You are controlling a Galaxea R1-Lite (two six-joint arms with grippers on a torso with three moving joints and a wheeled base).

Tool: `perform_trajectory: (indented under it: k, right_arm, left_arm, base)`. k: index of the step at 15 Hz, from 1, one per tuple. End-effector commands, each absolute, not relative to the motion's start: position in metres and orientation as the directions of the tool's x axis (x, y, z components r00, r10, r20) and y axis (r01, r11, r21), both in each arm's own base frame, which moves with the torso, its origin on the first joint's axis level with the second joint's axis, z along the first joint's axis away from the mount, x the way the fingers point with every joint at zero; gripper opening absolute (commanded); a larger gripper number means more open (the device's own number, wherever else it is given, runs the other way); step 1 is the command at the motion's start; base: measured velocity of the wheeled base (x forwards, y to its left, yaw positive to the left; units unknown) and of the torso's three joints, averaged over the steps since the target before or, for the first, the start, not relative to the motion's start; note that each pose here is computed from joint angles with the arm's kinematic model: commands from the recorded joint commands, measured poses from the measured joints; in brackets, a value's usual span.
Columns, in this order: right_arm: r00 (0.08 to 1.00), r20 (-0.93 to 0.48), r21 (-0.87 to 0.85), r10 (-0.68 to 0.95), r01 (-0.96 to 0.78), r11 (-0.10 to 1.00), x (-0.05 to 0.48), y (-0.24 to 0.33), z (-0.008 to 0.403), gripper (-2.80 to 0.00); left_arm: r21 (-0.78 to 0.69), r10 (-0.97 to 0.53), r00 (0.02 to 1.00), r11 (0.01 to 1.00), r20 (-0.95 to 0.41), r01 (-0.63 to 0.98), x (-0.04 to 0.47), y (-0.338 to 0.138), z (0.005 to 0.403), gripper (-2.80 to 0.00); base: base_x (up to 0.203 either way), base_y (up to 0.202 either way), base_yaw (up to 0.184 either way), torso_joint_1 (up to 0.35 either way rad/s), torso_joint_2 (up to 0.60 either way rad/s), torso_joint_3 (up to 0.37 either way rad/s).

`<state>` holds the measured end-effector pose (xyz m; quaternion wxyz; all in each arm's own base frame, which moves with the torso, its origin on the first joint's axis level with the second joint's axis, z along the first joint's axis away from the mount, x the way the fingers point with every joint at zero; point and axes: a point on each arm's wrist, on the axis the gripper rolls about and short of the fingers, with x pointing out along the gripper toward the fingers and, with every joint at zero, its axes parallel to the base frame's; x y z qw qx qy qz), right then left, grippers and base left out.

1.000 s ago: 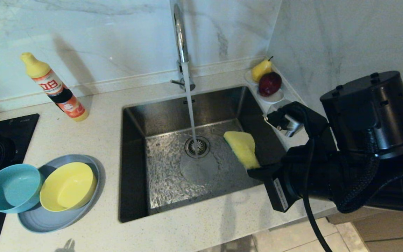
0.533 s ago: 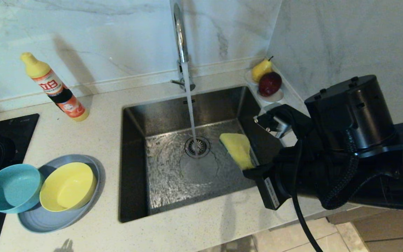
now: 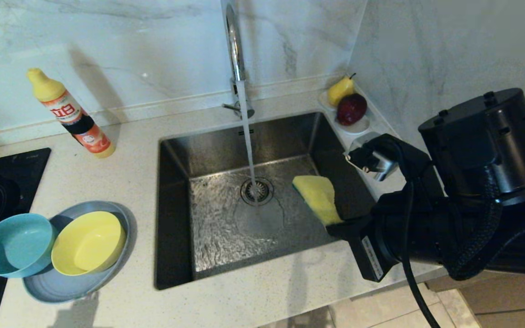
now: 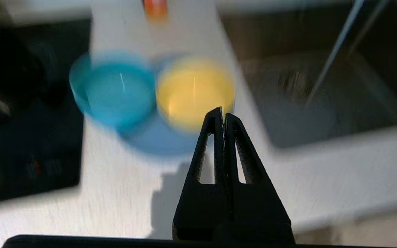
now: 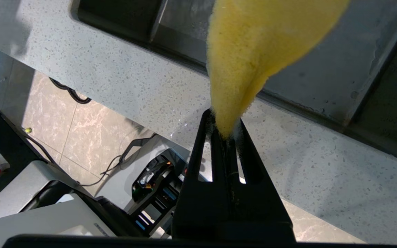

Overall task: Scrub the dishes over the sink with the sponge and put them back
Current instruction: Pick up a bowl and the sponge

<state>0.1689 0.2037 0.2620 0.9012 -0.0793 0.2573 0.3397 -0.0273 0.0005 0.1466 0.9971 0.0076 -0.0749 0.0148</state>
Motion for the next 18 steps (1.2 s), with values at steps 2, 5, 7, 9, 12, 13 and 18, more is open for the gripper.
perform_trajectory:
  k: [2, 5, 7, 9, 12, 13, 18]
  right_arm:
    - [0.644, -0.501, 0.035, 0.578, -0.653, 0.757, 0.168, 0.203, 0.267, -2.80]
    - [0.651, -0.498, 0.034, 0.573, -0.645, 0.763, 0.171, 0.201, 0.267, -2.80]
    - [0.653, -0.497, 0.031, 0.571, -0.644, 0.764, 0.171, 0.201, 0.267, -2.80]
    - [0.651, -0.505, 0.026, 0.566, -0.644, 0.764, 0.173, 0.202, 0.265, -2.80]
    - [0.645, -0.523, 0.021, 0.557, -0.644, 0.765, 0.176, 0.207, 0.259, -2.80]
    - [0.645, -0.527, 0.019, 0.554, -0.643, 0.766, 0.177, 0.208, 0.257, -2.80]
    - [0.638, -0.539, 0.018, 0.550, -0.644, 0.765, 0.182, 0.213, 0.254, -2.80]
  left_arm:
    - [-0.009, 0.109, 0.991, 0.994, 0.076, -0.109, 0.001, 0.002, 0.213, -2.80]
    - [0.000, 0.221, 0.973, 0.975, 0.068, -0.222, 0.033, 0.005, 0.277, -2.80]
    - [0.062, 0.282, 0.958, 0.957, 0.045, -0.285, 0.063, 0.007, 0.312, -2.80]
    - [0.145, 0.364, 0.931, 0.922, -0.009, -0.359, 0.099, 0.009, 0.327, -2.80]
    - [0.241, 0.442, 0.887, 0.882, -0.132, -0.404, 0.150, 0.013, 0.327, -2.80]
    - [0.262, 0.455, 0.874, 0.876, -0.173, -0.404, 0.166, 0.015, 0.323, -2.80]
    - [0.313, 0.540, 0.779, 0.836, -0.319, -0.451, 0.229, 0.045, 0.296, -2.80]
  base:
    - [0.000, 0.000, 0.000, 0.000, 0.00, 0.000]
    - [0.000, 0.000, 0.000, 0.000, 0.00, 0.000]
    - [0.000, 0.000, 0.000, 0.000, 0.00, 0.000]
    - [0.000, 0.000, 0.000, 0.000, 0.00, 0.000]
    - [0.000, 0.000, 0.000, 0.000, 0.00, 0.000]
    - [0.000, 0.000, 0.000, 0.000, 0.00, 0.000]
    - [0.000, 0.000, 0.000, 0.000, 0.00, 0.000]
